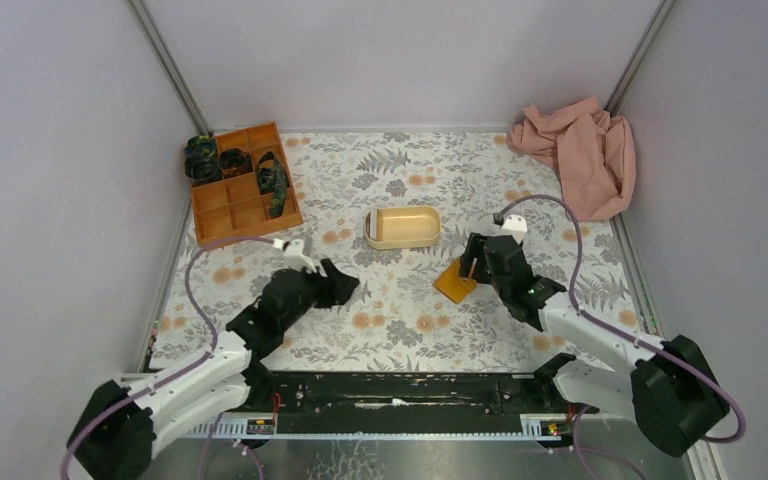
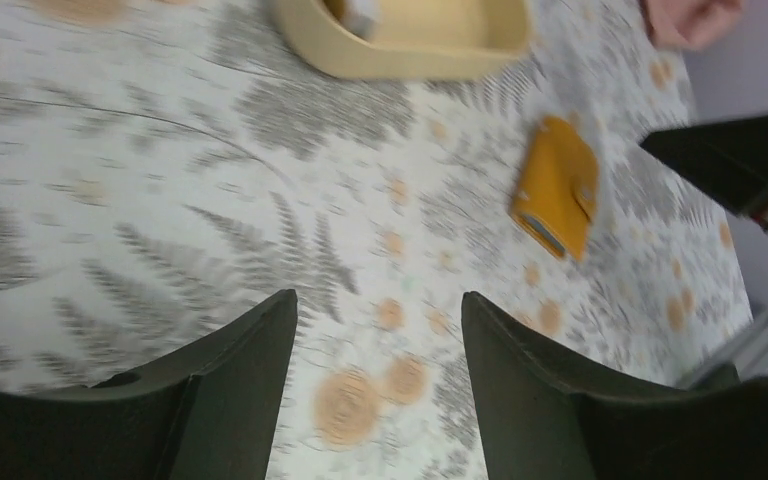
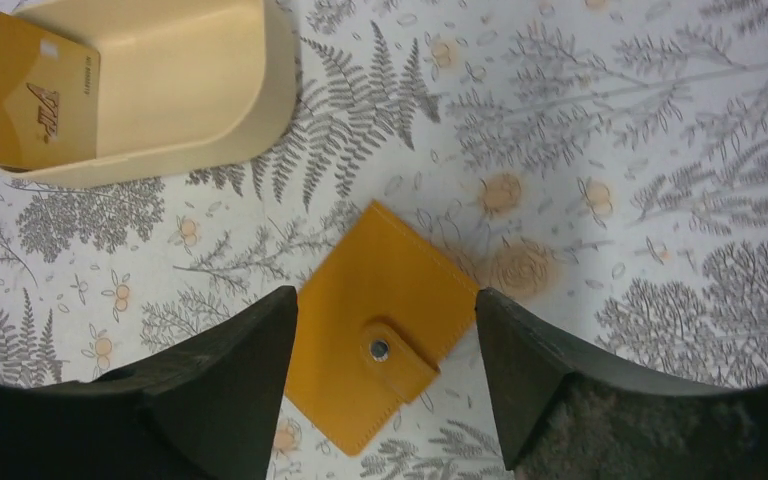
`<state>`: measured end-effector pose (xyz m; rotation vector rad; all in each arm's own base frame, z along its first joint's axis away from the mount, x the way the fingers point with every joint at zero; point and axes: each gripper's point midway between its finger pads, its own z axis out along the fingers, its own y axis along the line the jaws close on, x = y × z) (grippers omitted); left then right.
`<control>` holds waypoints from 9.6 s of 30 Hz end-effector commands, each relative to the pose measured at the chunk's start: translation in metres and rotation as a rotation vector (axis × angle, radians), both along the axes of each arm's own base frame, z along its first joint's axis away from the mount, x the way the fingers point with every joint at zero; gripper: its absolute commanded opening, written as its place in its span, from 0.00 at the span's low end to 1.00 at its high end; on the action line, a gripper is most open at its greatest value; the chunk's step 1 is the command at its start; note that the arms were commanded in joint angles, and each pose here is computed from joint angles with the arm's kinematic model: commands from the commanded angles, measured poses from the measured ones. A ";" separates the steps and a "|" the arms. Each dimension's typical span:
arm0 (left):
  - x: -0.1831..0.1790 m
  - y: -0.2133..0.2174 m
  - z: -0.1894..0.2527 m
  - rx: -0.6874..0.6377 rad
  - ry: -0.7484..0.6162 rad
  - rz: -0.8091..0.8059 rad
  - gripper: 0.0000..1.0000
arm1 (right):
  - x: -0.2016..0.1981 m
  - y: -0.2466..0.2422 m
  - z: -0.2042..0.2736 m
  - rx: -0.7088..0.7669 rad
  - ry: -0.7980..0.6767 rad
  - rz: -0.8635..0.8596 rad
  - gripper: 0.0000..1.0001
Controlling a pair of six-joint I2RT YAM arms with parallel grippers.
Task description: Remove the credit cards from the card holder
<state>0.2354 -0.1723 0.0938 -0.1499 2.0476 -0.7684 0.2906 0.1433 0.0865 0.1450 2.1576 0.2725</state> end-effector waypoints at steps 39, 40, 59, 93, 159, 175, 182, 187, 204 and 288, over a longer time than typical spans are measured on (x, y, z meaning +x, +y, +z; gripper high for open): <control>-0.074 -0.146 0.016 0.081 0.001 -0.012 0.93 | -0.013 -0.012 -0.061 -0.005 0.164 0.036 0.12; -0.072 -0.144 0.018 0.082 -0.010 -0.007 0.94 | -0.014 -0.007 -0.062 0.005 0.170 0.057 0.12; -0.067 -0.123 0.024 0.027 -0.090 0.017 0.96 | 0.015 0.010 -0.032 -0.045 0.110 0.071 0.23; -0.004 -0.088 0.033 0.023 -0.117 0.073 0.49 | -0.005 0.043 -0.026 -0.112 0.019 0.244 0.34; -0.065 -0.182 -0.064 0.169 0.008 -0.075 0.55 | -0.064 0.046 -0.041 -0.201 0.053 0.389 0.45; -0.047 -0.156 -0.093 0.215 0.117 0.040 0.56 | -0.076 0.056 -0.045 -0.237 0.043 0.445 0.45; -0.045 -0.154 -0.102 0.230 0.144 0.041 0.56 | -0.080 0.060 -0.058 -0.261 0.096 0.467 0.52; -0.043 -0.156 -0.099 0.228 0.145 0.037 0.56 | -0.084 0.061 -0.068 -0.282 0.145 0.471 0.48; -0.044 -0.152 -0.092 0.195 0.145 0.037 0.57 | -0.084 0.059 -0.068 -0.262 0.166 0.421 0.00; -0.068 -0.245 -0.020 0.185 -0.009 -0.152 0.66 | -0.076 -0.023 -0.012 -0.206 0.000 -0.047 0.03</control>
